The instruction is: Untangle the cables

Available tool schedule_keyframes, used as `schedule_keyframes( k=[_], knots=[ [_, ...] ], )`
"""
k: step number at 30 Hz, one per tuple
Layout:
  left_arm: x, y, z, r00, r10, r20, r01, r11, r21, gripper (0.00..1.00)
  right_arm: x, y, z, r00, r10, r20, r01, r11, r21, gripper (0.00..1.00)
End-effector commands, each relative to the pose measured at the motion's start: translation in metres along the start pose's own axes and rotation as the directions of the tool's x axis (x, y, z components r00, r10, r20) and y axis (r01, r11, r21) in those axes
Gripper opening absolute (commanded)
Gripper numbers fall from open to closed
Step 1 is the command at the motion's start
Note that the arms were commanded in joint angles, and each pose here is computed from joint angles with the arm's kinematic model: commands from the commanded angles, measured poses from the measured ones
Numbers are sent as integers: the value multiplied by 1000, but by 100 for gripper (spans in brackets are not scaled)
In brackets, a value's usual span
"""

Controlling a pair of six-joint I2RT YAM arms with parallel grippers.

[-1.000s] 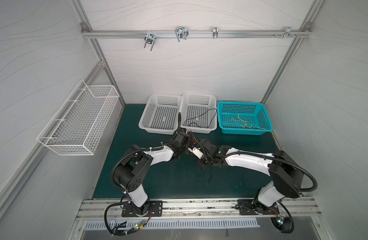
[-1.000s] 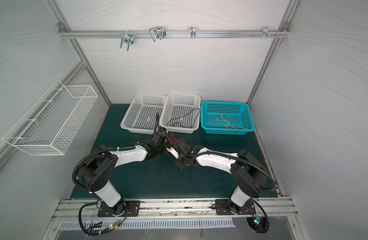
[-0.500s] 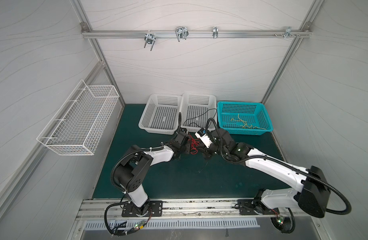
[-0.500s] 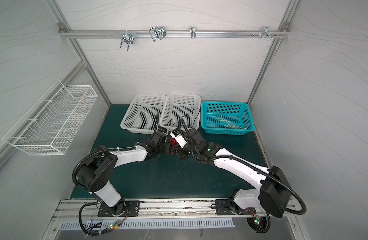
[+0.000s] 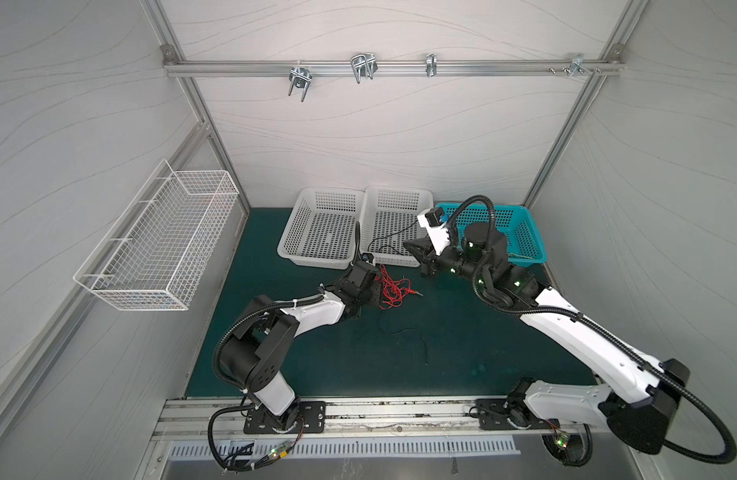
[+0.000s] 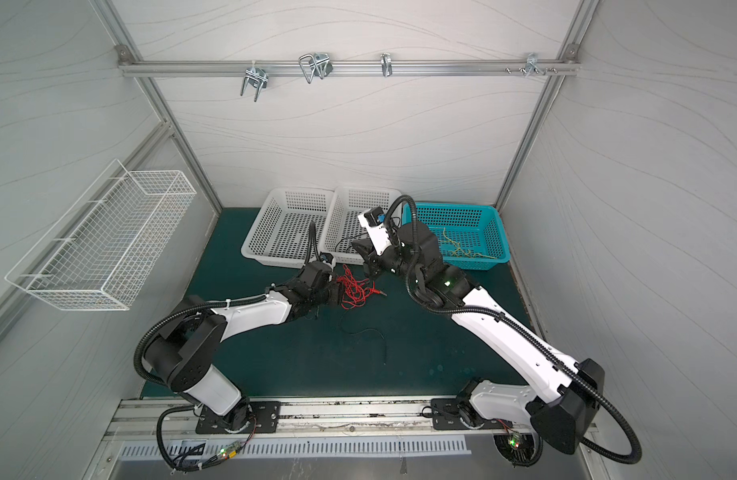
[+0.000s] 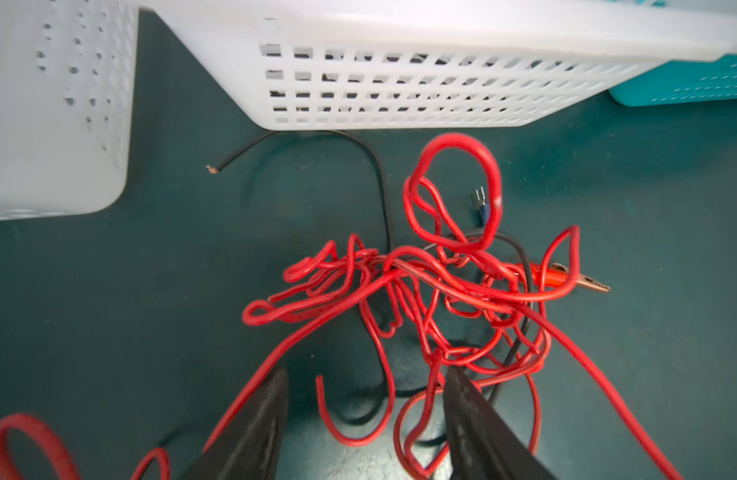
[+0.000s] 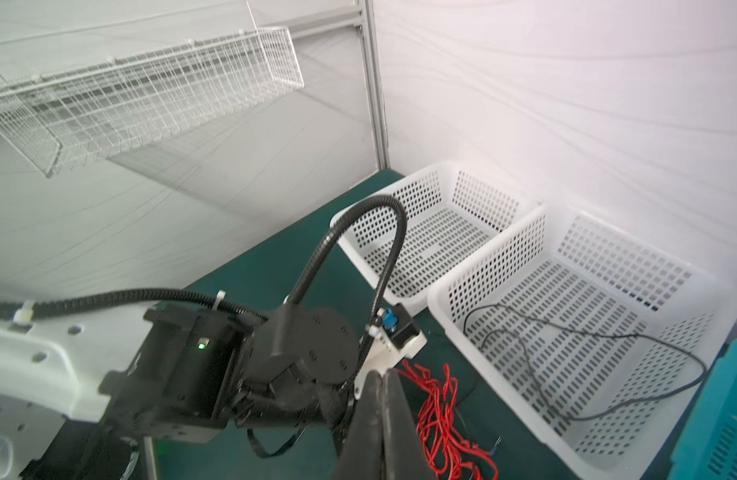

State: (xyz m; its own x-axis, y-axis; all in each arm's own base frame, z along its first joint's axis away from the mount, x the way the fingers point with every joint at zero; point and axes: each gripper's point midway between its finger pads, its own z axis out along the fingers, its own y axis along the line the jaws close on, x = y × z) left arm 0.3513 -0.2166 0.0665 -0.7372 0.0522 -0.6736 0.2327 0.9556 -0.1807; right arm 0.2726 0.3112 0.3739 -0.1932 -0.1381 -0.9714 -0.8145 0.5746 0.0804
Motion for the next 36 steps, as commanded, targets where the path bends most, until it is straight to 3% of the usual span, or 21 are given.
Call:
schedule_keyframes(
  k=[1,10,18,27,36],
  knots=[
    [-9,2,-6,999,-7,47,7,1000,-1,61,38,-11,21,990,2,-143,0,1000,14,0],
    [-4,6,-10,998,-8,59,8,1000,-3,61,158,-25,47,918,198,-344,-173,980,103,0],
    [-4,5,-7,998,-15,56,15,1000,6,61,231,-46,65,852,279,-444,-216,958,188,9],
    [-1,5,-6,999,-24,48,23,1000,14,61,273,-76,97,808,347,-476,-254,934,250,21],
    [2,5,-6,999,-26,41,26,1000,12,61,290,-94,114,799,357,-484,-245,928,279,32]
  ],
)
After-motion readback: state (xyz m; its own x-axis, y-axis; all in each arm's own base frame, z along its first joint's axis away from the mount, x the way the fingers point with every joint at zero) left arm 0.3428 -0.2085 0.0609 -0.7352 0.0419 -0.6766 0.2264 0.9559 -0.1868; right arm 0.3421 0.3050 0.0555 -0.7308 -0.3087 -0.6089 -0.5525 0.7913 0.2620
